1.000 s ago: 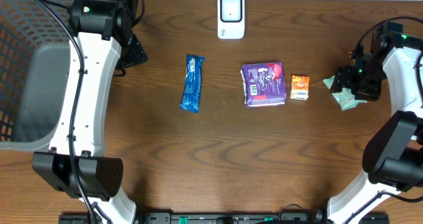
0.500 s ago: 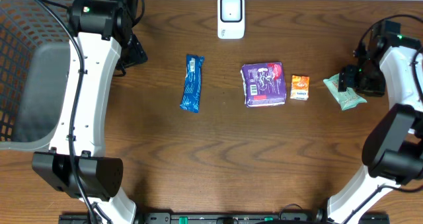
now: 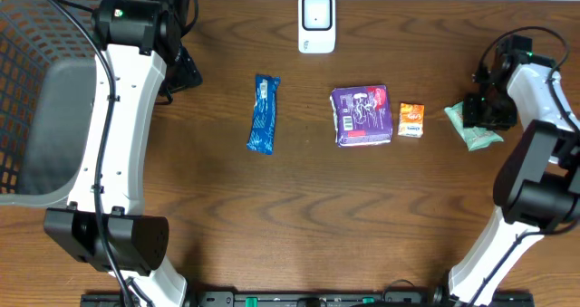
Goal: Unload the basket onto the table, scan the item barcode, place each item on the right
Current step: 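Lift the green packet and carry it to the white scanner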
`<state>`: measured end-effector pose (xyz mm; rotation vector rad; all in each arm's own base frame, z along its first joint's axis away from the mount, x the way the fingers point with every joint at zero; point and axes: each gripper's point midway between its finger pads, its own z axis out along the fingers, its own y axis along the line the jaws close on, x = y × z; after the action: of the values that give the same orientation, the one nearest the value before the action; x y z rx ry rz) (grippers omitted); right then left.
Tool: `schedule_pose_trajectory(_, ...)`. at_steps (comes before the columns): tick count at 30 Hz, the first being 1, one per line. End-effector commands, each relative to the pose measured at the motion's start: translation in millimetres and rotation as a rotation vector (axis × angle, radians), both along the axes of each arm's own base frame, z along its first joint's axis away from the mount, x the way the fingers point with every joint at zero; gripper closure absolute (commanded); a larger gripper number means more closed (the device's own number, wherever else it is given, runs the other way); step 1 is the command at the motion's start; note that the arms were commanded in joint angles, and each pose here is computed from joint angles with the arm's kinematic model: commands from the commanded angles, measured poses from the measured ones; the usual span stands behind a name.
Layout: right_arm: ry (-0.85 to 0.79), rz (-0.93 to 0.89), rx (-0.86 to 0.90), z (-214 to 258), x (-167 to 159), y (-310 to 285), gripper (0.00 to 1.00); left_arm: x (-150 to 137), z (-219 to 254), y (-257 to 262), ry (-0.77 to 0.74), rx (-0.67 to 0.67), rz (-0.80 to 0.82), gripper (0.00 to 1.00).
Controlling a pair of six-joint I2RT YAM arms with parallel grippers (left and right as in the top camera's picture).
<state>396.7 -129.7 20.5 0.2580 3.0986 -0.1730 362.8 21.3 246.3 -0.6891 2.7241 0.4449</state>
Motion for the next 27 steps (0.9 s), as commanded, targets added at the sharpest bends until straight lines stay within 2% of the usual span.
schedule_pose_trajectory(1,0.044,0.017,0.01,-23,-2,3,0.55,-1,-2,2,0.014,0.006,-0.002,0.02)
schedule_pose_trajectory(4,0.064,0.017,0.021,-36,-3,4,0.63,-1,-3,2,0.014,0.006,-0.002,0.02)
schedule_pose_trajectory(5,0.07,0.016,0.026,-39,-4,4,0.71,-1,-2,2,0.014,0.006,-0.003,0.02)
schedule_pose_trajectory(6,0.073,0.017,0.043,-42,-4,8,0.83,-1,-3,2,0.014,0.006,-0.002,0.02)
schedule_pose_trajectory(8,0.065,0.017,0.09,-43,-3,16,0.99,-1,-2,2,0.014,0.006,-0.002,0.02)
schedule_pose_trajectory(13,0.034,-0.021,0.235,-33,2,40,0.99,-1,-2,2,0.014,0.006,-0.002,0.02)
schedule_pose_trajectory(16,0.006,-0.026,0.395,-10,7,67,0.99,-1,-2,2,0.014,0.006,-0.002,0.02)
schedule_pose_trajectory(22,-0.033,-0.065,0.85,71,17,134,0.99,-1,-2,2,0.014,0.006,-0.002,0.02)
schedule_pose_trajectory(27,-0.057,-0.081,1.003,115,23,152,0.99,-1,-3,2,0.014,0.006,-0.002,0.02)
